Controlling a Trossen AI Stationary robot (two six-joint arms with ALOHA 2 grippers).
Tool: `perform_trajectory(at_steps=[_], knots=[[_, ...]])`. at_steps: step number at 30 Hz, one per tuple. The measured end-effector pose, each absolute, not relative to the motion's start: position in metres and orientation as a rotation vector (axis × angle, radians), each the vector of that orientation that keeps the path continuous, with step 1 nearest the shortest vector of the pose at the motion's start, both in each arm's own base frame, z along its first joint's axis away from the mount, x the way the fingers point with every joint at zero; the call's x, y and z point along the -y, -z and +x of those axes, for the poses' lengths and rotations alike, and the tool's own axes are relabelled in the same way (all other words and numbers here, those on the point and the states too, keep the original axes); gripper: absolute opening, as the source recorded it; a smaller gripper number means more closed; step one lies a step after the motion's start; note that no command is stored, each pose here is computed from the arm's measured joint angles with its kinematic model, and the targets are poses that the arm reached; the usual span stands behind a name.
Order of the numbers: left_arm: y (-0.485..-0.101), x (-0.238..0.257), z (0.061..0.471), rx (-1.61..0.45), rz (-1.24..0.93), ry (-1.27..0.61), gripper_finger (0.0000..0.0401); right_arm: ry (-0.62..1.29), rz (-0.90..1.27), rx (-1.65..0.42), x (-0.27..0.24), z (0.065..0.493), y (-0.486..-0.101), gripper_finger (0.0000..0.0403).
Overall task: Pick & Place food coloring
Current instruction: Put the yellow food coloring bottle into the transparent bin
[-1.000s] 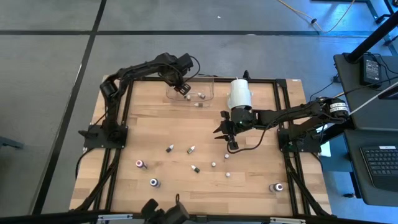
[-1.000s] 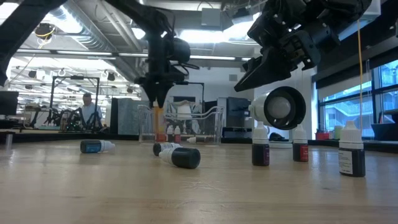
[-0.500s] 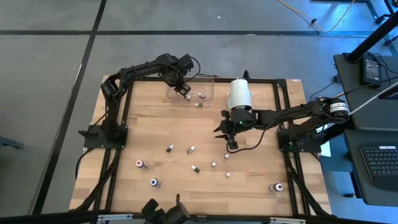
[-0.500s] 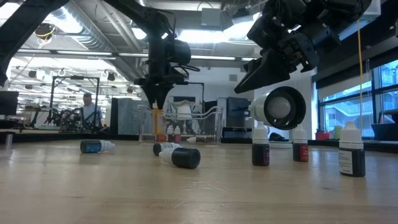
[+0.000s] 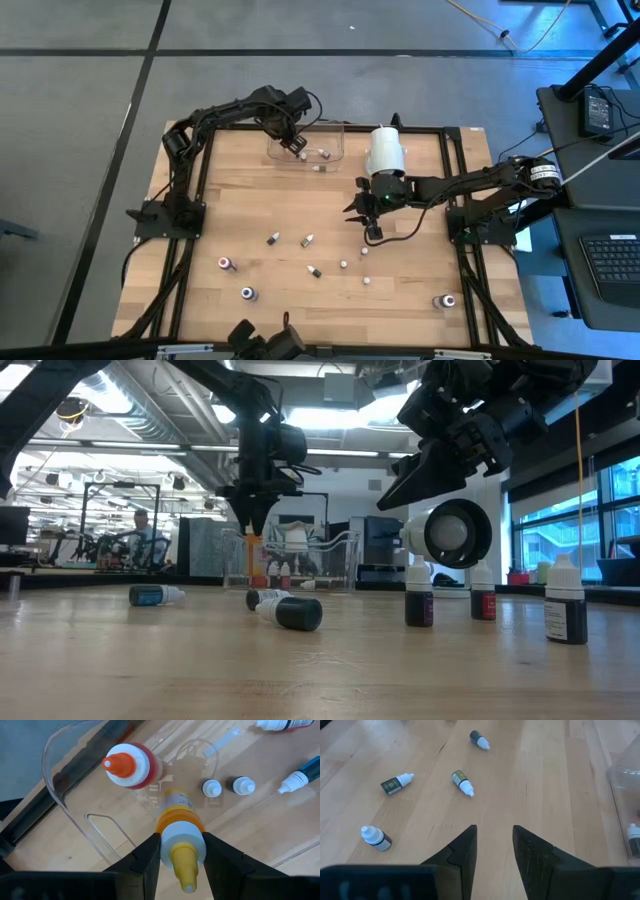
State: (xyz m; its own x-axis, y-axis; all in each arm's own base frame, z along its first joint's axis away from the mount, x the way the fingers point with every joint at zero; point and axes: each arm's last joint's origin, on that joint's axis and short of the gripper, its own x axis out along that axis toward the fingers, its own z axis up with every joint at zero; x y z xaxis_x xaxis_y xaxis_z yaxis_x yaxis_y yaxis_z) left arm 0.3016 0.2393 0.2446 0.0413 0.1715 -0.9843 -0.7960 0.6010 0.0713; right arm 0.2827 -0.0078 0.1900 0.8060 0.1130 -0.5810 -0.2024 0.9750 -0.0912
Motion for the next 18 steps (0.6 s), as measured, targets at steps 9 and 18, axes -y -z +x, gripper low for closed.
perform_trajectory(at_steps=[9,18], knots=[[-0.2446,-0.2393,0.3016,-1.332,-0.595,-0.811,0.0130,-0.170,-0.152,-0.611,0.0078,0.2827,-0.1900,0.0128],[-0.2444,-0.2385,0.3003,-1.348,-0.598,-0.811,0.0135,-0.170,-0.151,-0.611,0.0078,0.2827,-0.1900,0.0128]])
